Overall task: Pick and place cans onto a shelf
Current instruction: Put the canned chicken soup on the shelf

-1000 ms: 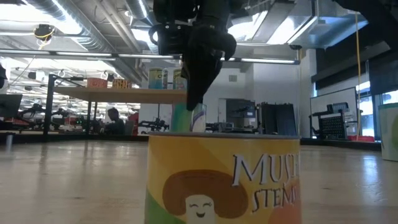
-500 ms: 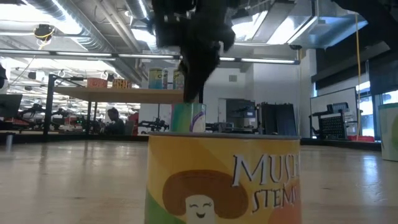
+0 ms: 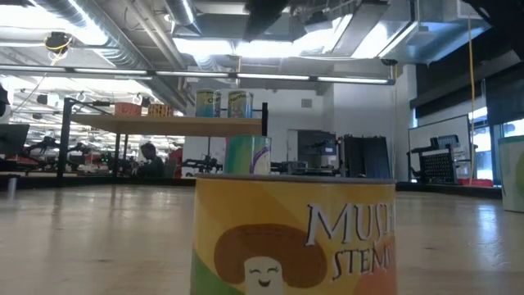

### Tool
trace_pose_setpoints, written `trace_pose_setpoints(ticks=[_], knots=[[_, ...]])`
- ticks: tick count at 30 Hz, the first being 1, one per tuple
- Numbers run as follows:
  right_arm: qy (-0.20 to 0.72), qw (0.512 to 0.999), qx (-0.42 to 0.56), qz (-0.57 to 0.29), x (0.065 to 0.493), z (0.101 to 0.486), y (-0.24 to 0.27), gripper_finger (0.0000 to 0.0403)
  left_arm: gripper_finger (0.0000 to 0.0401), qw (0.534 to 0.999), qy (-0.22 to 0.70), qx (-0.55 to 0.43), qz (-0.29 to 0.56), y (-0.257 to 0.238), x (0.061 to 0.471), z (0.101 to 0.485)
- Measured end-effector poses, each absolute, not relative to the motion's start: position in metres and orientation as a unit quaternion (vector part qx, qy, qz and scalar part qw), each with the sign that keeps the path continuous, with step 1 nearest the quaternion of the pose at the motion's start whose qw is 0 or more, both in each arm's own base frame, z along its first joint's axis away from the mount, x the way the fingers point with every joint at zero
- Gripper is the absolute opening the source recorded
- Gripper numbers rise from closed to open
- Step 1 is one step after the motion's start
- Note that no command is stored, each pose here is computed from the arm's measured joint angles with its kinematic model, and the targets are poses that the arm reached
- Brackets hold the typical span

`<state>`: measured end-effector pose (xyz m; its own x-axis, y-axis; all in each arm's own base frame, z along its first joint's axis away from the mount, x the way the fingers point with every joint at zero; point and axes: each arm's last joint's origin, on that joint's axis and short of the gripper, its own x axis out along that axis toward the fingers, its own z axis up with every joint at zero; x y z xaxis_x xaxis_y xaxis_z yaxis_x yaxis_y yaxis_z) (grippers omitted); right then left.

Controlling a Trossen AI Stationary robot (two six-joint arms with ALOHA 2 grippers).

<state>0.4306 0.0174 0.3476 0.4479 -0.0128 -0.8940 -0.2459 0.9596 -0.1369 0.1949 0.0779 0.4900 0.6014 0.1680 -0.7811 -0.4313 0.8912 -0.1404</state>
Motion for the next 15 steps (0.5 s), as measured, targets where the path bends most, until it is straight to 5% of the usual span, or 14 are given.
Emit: trace_pose_setpoints(ticks=[15], knots=[[0.397, 0.907, -0.133, 0.049, 0.316, 0.472, 0.008, 0.0117, 0.0063, 0.840, 0.460, -0.232, 0.171, 0.077, 0.246, 0.463]])
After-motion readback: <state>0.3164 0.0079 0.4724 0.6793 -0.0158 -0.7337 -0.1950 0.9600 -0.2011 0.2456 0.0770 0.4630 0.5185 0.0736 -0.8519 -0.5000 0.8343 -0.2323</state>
